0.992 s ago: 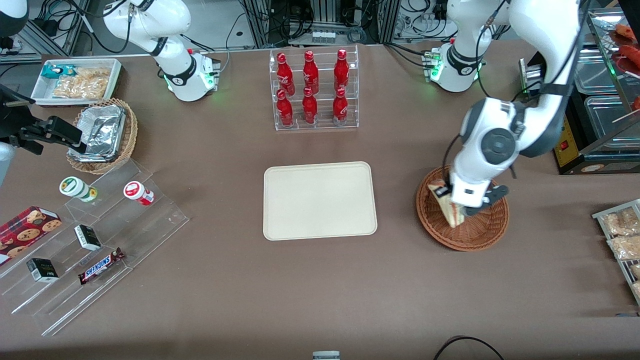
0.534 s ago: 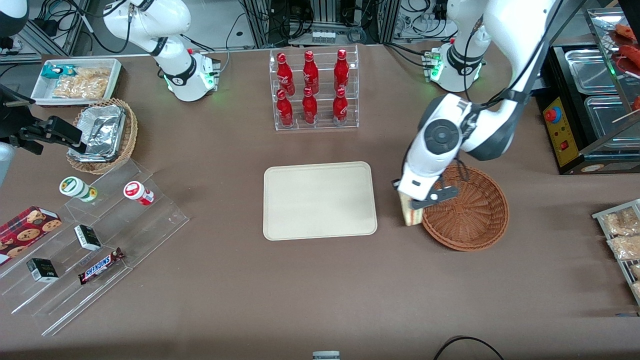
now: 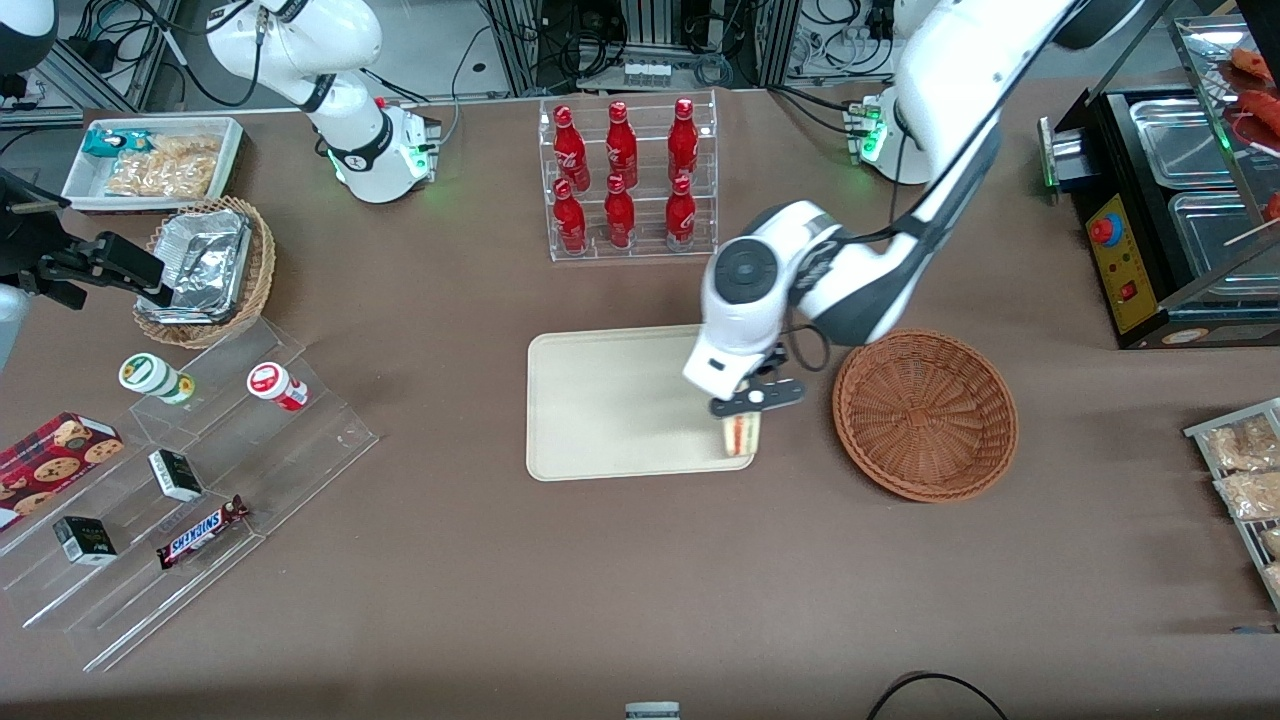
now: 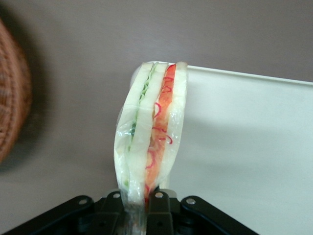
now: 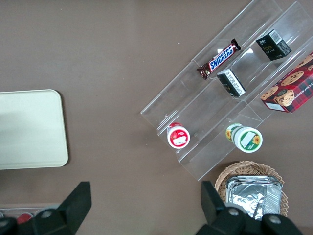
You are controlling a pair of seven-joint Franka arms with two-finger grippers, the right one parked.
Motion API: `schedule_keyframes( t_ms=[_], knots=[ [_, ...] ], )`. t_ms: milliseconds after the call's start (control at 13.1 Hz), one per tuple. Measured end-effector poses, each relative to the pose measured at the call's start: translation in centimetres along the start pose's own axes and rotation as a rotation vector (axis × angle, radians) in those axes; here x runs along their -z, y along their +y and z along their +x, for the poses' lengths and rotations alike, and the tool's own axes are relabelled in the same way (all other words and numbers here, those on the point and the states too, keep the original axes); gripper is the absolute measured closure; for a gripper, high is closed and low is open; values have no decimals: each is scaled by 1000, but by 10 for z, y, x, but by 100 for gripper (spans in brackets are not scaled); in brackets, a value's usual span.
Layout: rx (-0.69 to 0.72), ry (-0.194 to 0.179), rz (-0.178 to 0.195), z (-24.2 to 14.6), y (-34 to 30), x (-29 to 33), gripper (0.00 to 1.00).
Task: Place sandwich from basket to tray
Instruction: 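Carry the sandwich with the left gripper over the cream tray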
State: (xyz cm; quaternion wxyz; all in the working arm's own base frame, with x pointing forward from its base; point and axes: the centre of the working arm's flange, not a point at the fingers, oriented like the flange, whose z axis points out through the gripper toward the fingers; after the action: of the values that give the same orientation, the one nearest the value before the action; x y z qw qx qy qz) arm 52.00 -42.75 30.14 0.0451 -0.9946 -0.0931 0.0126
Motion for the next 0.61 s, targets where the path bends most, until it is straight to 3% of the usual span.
schedule_keyframes(
  t_ms=[611],
  knots=[
    [59, -38, -53, -21, 73, -18, 85]
  ],
)
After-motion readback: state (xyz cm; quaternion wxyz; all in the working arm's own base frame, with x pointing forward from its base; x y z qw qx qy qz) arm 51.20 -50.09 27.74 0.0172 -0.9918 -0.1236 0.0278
